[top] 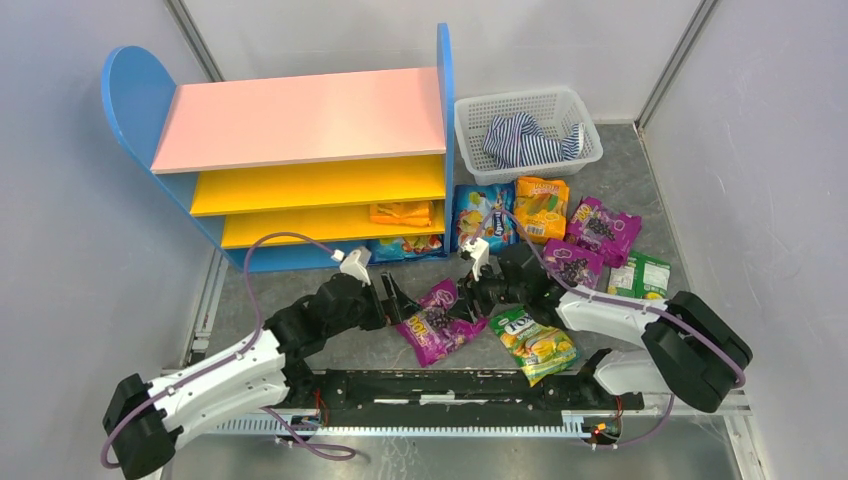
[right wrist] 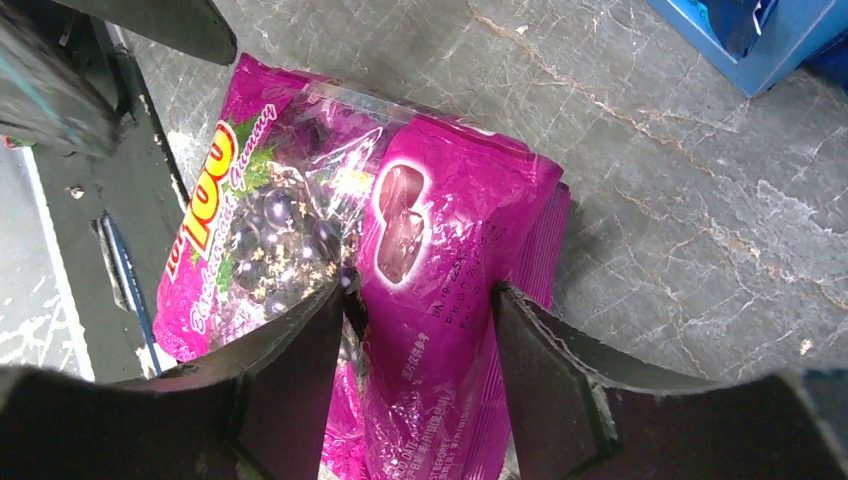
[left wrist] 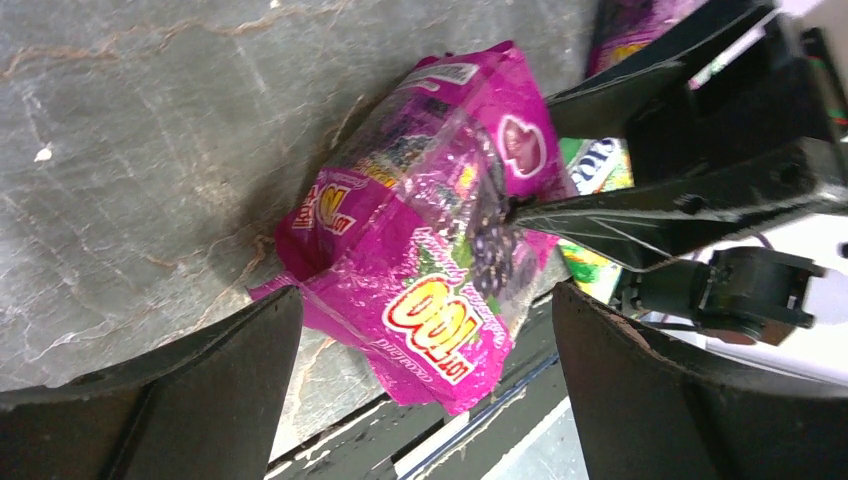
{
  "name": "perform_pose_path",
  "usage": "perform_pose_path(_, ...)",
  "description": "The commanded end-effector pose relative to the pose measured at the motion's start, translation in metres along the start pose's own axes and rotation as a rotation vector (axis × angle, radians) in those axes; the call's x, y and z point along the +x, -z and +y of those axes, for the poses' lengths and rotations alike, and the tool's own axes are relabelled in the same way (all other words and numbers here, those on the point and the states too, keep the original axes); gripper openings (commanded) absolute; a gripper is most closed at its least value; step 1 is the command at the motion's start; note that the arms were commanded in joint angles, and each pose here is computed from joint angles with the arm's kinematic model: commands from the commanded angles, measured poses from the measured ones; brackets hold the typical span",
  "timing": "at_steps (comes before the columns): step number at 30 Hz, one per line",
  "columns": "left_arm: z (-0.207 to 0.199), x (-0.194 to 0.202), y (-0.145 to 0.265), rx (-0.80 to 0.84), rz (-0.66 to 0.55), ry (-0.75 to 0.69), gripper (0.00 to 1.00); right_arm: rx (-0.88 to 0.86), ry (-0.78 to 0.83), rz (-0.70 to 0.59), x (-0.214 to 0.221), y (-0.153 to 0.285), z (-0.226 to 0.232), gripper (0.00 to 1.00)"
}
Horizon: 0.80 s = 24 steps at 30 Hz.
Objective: Place and organize the candy bags onto the shelf
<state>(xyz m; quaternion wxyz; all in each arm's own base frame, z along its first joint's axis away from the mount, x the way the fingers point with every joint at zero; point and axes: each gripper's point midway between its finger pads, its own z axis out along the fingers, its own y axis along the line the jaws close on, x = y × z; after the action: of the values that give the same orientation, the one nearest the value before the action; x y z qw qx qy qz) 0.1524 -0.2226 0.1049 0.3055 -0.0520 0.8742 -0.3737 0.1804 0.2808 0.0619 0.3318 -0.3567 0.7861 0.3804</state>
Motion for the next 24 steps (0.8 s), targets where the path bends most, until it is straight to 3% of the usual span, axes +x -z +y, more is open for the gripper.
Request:
perform_pose_path(1,0.014,0.009,-0.01,-0.069,0.028,0.045,1.0,0.096,0.017,0.085,0.008,0.003,-0.014,0.65)
perform_pose_path(5,0.023,0.025,-0.017,-0.106,0.098,0.093,1.0,0.13,0.008,0.122,0.016,0.012,-0.017,0.71)
perform_pose_path(9,0.016,0.047,-0.017,-0.009,0.169,0.203,1.0,0.125,-0.052,0.112,0.023,0.012,-0.014,0.71)
perform_pose_path(14,0.005,0.052,-0.014,0.107,0.165,0.322,1.0,0.07,-0.144,0.033,0.02,0.007,-0.003,0.7)
perform_pose_path(24,-0.012,0.05,-0.025,0.171,0.155,0.387,0.99,0.077,-0.211,-0.024,0.015,0.005,-0.002,0.69)
